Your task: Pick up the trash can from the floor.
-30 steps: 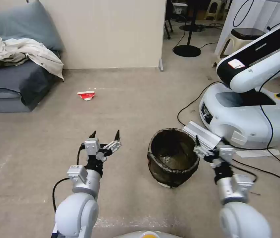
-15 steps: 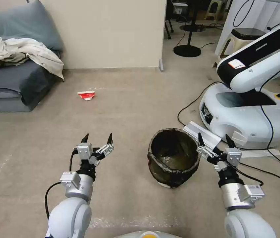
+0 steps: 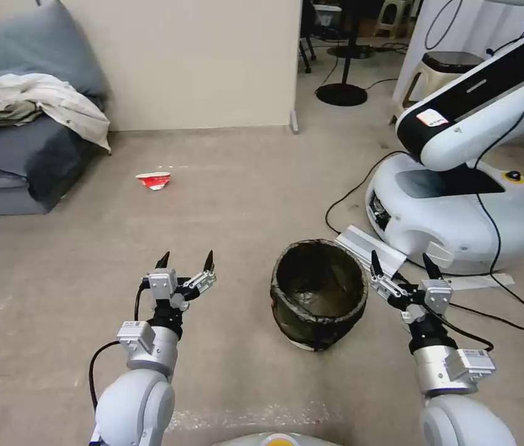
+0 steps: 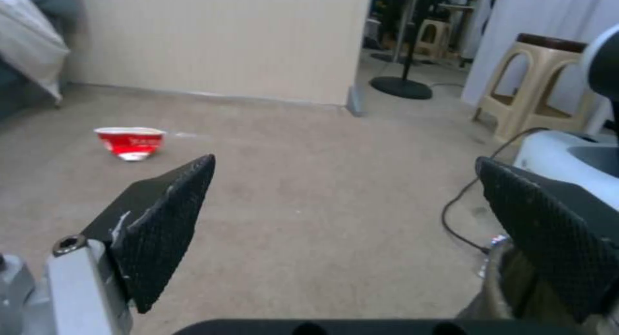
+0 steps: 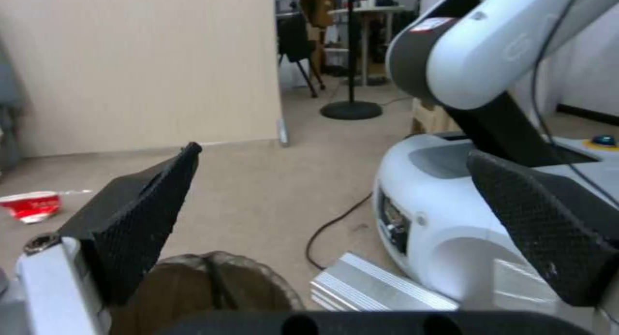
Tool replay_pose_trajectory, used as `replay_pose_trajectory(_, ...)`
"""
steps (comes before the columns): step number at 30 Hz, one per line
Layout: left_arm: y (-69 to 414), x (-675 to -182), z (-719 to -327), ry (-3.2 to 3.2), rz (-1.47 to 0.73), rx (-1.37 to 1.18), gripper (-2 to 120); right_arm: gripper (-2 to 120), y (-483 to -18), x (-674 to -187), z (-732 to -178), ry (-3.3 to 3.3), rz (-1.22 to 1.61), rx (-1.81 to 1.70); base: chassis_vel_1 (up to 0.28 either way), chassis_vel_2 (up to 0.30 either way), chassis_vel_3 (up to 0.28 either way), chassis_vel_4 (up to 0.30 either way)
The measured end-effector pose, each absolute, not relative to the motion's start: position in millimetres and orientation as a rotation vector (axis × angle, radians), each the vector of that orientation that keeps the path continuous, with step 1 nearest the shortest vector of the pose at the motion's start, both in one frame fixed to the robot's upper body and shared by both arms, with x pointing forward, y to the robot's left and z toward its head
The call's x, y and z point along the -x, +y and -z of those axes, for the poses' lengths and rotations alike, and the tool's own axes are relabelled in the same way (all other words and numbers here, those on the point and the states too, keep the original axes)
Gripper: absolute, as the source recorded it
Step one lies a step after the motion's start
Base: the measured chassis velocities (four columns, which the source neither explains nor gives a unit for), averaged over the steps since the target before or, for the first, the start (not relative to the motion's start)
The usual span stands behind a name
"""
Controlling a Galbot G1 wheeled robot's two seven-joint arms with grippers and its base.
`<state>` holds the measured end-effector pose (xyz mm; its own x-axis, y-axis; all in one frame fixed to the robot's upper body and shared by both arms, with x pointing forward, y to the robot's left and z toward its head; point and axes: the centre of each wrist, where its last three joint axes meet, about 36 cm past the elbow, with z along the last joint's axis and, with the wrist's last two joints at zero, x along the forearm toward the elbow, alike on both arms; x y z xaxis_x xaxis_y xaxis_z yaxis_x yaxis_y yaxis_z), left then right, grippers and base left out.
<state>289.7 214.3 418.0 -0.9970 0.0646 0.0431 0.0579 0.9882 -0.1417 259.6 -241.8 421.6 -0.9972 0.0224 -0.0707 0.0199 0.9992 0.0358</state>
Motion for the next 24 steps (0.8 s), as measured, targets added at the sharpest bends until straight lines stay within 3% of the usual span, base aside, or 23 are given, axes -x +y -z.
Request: replay_pose_trajectory(24, 213.4, -295.8, -412.2, -3.077, -0.212, 0.106, 100, 100, -241.6, -263.1, -414.7, 3.061, -0.048, -0.037, -0.079, -0.089, -0.079, -0.081)
